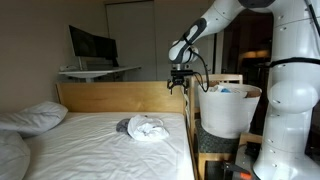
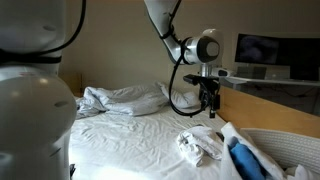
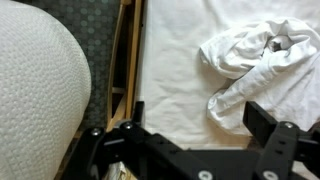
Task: Put the clothes on the bed in the laundry hamper
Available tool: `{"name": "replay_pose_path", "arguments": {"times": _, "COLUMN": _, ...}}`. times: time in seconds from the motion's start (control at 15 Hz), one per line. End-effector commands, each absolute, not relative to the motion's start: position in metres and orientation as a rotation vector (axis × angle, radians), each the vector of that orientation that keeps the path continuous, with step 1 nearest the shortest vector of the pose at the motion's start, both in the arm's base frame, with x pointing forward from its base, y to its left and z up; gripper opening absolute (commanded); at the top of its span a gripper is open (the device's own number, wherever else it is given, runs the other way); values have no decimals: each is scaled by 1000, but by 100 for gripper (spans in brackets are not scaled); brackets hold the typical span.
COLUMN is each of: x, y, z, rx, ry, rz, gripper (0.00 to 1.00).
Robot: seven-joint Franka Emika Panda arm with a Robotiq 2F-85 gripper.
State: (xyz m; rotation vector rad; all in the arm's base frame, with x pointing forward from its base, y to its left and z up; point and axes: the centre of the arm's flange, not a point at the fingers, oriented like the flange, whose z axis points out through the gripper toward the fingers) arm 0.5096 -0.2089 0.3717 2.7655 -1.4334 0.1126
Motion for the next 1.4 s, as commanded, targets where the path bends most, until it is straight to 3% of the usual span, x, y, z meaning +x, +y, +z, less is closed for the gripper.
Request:
{"name": "replay_pose_path", "arguments": {"times": 0.0, "x": 529, "y": -159, "z": 334, "rx": 2852, "ry": -1357, "rz": 220, "gripper": 100}}
{"name": "replay_pose_path", "arguments": {"times": 0.53, "x": 563, "y": -68, "z": 270, "rx": 2956, "ry": -1254, "rz": 395, "gripper": 100}}
{"name": "replay_pose_path", "arguments": {"times": 0.87, "x": 562, "y": -66, "z": 262, "rx": 2951, "ry": -1201, "rz": 375, "gripper": 100}}
{"name": "replay_pose_path", "arguments": {"times": 1.33, "x": 588, "y": -58, "z": 178, "rx": 2819, "ry": -1143, "rz": 455, "gripper": 100}}
